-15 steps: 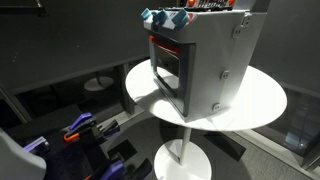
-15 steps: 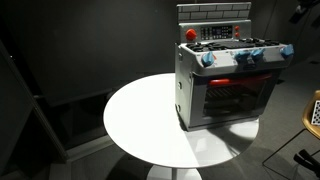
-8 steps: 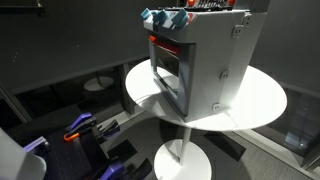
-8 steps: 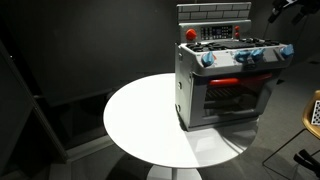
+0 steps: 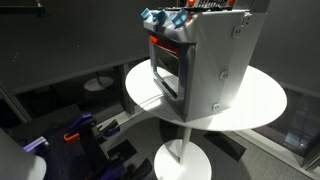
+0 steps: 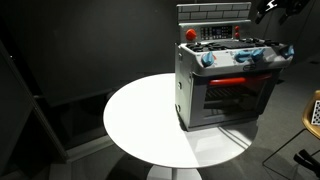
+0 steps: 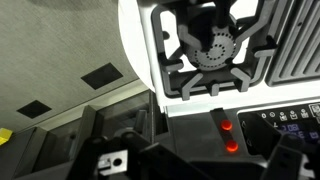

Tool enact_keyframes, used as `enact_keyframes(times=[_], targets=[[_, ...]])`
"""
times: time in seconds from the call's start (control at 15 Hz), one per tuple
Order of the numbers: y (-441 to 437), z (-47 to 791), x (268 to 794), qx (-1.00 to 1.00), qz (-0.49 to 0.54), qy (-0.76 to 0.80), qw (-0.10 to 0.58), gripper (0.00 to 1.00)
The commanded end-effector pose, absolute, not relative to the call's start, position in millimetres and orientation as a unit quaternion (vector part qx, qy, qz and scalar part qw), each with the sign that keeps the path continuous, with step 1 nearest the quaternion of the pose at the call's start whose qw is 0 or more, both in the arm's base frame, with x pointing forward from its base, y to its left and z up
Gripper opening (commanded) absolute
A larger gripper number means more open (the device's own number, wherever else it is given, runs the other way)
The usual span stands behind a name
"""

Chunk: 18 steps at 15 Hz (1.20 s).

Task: Push the top orange button on the right side of the stove

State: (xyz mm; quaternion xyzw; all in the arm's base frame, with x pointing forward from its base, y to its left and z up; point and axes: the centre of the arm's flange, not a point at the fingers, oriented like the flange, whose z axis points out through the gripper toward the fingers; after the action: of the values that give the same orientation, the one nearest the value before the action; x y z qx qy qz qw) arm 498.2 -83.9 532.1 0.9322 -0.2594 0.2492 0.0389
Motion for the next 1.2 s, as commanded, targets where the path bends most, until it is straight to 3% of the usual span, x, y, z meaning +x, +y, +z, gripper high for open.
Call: enact_keyframes(times=[0.0, 1.13], targets=[[-85, 535, 530, 0.923, 0.257, -0.279, 0.059, 1.00], [-87, 519, 591, 0.914, 0.257, -0.306, 0.071, 1.00]])
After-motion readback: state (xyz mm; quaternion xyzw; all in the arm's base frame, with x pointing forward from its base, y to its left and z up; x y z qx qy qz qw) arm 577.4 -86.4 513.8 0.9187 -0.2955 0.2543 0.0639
